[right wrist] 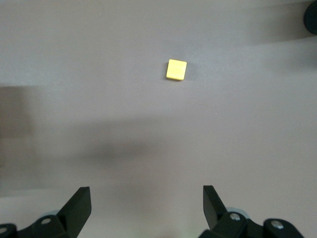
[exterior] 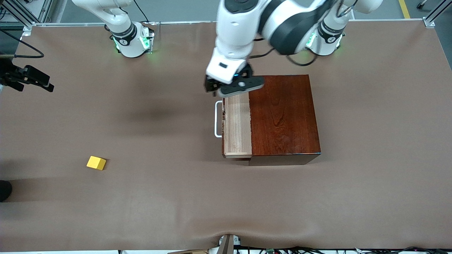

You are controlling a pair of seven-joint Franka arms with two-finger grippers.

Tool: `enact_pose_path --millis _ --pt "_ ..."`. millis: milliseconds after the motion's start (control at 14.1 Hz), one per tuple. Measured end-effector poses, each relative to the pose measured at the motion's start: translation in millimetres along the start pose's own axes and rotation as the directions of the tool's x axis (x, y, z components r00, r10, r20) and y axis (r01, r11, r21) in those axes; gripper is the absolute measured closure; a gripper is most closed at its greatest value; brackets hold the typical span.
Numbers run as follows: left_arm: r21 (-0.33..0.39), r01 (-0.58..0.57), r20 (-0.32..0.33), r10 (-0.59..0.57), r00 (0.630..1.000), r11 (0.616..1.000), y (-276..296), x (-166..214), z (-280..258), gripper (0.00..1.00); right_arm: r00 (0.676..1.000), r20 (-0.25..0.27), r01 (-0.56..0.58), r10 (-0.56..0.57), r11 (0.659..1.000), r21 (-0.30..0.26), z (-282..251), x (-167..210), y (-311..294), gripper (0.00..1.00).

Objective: Open drawer, take yellow block, close drawer
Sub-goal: 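Push the drawer into the box with the left gripper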

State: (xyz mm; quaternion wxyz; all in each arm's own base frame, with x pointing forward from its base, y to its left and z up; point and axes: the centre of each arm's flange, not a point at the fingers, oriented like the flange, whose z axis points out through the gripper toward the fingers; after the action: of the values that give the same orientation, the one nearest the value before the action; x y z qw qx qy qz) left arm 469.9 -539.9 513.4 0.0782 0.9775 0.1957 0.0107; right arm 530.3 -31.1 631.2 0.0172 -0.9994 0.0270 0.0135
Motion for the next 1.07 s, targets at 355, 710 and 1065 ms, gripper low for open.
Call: enact_pose_path --millis 355,710,1065 --pt "-0.013 0.147 -0.113 -0.147 0.983 0.989 44.6 -62.1 100.7 0.0 1.0 -0.001 -0.003 0.003 1.0 0.0 0.0 0.1 1.5 0.0" --pt "-0.032 0.242 -0.167 -0.244 0.955 0.97 58.5 -75.8 191.2 0.0 1.0 -0.001 -0.009 0.009 1.0 0.001 0.1 0.1 4.5 0.0" --pt "-0.008 0.259 -0.21 -0.255 0.944 0.966 52.4 -60.4 218.0 0.0 0.999 -0.004 -0.034 0.034 0.999 0.001 -0.4 0.1 15.7 0.0"
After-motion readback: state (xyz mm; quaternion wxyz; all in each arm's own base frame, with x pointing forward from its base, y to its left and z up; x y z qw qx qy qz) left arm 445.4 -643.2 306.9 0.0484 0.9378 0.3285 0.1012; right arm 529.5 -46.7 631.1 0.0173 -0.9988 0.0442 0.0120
